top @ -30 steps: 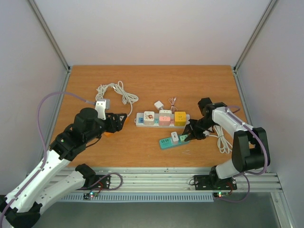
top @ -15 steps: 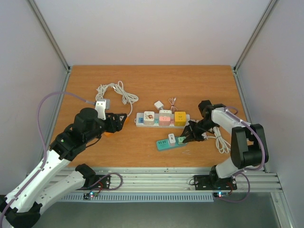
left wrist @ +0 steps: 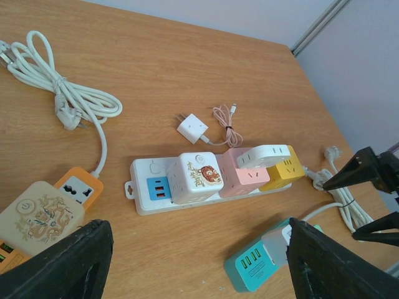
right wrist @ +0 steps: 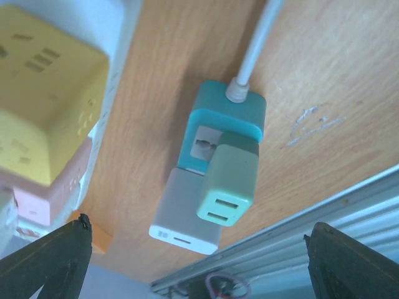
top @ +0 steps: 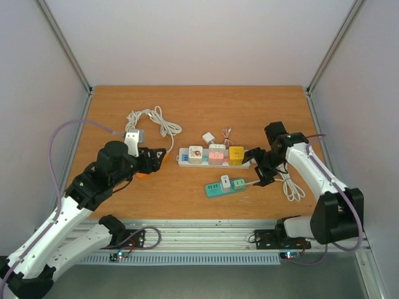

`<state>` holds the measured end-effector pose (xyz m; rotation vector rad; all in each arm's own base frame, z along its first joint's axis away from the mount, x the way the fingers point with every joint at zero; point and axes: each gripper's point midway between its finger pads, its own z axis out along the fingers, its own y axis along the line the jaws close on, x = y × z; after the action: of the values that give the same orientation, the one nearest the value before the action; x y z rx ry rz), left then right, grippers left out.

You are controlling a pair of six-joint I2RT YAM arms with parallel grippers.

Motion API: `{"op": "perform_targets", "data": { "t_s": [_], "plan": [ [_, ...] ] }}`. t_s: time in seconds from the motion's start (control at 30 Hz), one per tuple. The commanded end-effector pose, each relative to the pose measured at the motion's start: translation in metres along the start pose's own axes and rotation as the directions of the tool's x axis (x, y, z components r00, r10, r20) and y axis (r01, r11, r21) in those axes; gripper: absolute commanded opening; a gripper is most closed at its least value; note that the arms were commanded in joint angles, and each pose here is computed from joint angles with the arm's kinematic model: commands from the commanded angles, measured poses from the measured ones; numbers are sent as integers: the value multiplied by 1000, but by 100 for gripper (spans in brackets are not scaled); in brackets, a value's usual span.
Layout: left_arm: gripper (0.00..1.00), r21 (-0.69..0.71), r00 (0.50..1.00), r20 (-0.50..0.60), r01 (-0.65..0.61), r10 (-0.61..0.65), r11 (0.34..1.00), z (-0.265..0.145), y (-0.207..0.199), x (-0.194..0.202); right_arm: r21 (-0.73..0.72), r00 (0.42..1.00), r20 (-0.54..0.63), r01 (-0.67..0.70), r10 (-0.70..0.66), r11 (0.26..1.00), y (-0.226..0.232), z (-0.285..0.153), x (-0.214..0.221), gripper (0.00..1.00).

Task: Insert the plug

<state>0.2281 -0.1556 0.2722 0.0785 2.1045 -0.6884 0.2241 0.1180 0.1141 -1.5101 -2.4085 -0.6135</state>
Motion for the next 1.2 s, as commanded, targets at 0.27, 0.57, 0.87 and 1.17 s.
{"op": "perform_targets", "data": {
  "t_s": [0.27, 0.57, 0.87, 1.17],
  "plan": [
    [77, 34, 1000, -12, -14, 14, 999, 1, -8, -3, 88, 668, 385, 660, -636, 746, 21, -40, 18, 89],
    [77, 41, 1000, -26, -9, 10, 999, 2, -8, 0, 330, 457, 357, 755, -815, 567, 11, -16, 29, 71],
    [77, 52, 999, -34, -10, 12, 999, 4, -9, 3, 341, 460, 251, 781, -852, 523, 0, 14, 29, 65],
    [77, 56, 999, -43, -10, 12, 998, 6, -9, 5, 385, 449, 172, 789, -877, 480, -5, 35, 24, 65]
  ]
}}
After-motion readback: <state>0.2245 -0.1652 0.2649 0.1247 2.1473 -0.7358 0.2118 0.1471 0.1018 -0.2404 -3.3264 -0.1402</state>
